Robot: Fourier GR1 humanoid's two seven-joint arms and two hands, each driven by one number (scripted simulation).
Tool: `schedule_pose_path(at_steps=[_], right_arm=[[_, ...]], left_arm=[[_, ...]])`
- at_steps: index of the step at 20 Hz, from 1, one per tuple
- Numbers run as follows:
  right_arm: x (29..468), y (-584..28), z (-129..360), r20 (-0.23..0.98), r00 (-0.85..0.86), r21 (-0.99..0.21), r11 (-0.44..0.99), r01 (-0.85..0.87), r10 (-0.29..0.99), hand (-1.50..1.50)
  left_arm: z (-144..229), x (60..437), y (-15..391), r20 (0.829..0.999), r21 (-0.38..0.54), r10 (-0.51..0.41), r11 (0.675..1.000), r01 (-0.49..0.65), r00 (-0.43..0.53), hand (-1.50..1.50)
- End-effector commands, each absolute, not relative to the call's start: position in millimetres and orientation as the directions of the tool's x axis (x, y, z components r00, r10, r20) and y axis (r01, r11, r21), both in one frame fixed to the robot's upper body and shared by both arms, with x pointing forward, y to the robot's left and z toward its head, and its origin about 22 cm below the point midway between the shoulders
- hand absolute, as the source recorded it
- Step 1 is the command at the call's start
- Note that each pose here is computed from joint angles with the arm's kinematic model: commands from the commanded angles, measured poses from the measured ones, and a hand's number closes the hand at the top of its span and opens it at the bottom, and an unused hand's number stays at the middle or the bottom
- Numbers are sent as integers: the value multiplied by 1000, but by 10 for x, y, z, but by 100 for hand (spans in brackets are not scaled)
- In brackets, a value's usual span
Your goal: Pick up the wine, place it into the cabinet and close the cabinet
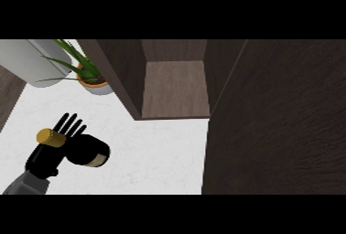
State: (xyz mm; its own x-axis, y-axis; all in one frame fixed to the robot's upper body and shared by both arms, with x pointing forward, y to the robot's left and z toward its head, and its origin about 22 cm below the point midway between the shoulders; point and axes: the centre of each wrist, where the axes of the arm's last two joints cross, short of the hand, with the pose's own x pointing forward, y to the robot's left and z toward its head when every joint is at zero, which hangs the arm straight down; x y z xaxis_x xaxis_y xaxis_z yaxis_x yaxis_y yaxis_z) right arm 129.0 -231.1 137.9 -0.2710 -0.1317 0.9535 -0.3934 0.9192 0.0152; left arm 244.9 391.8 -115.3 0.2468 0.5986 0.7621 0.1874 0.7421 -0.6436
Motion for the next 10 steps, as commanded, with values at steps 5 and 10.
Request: schedule_pose_path(at_steps=[5, 10], right_arm=[[1098, -2371, 1558, 936, -315, 11, 907, -421, -158, -150], [1084, -2343, 1586, 932, -308, 47, 906, -421, -192, -150]], left_arm=[[-1324, 2413, 3709, 718, -696, 663, 674, 249, 212, -150], [-1432, 2403, 3553, 659, -752, 720, 629, 199, 217, -150]])
